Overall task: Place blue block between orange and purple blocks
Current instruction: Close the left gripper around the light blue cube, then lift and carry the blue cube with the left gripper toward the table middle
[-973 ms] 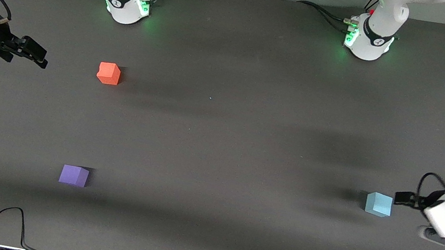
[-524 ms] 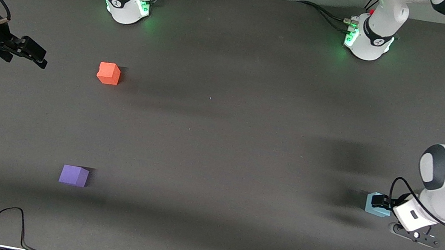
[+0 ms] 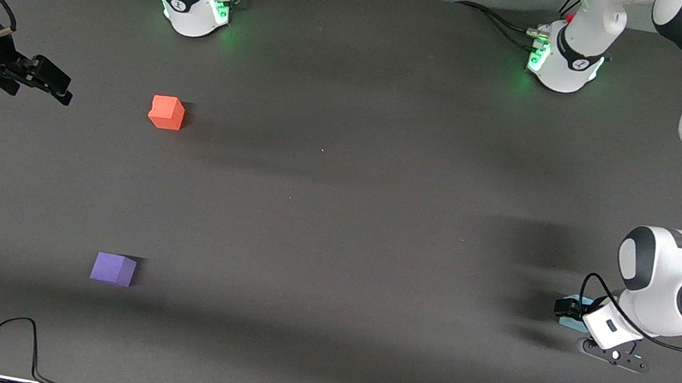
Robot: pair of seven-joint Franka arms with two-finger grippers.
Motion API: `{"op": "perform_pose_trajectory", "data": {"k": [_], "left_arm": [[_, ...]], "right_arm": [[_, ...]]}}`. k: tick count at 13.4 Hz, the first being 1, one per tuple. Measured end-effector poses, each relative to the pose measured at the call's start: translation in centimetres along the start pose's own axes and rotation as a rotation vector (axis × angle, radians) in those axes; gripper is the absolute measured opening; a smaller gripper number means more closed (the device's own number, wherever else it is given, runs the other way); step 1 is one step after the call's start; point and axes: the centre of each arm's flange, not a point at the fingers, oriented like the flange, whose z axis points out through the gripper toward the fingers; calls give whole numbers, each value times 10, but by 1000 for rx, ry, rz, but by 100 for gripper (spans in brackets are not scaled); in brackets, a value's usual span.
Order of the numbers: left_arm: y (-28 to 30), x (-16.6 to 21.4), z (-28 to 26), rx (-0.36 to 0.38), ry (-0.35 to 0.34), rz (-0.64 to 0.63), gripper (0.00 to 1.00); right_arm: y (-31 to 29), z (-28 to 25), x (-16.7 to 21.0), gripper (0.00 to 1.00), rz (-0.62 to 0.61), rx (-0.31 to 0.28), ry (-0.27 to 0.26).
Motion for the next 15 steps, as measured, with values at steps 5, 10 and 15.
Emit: {"op": "perform_pose_trajectory", "data": {"k": [5, 10, 15], "left_arm": [[-1, -1, 1, 0, -2, -2, 56], [-5, 7, -30, 6, 19, -6, 56], [8, 17, -167, -7, -38, -86, 56]], "right_arm": [[0, 0, 0, 100, 0, 0, 0], [0, 0, 0, 100, 1, 0, 0], [2, 0, 1, 100, 6, 1, 6]]}}
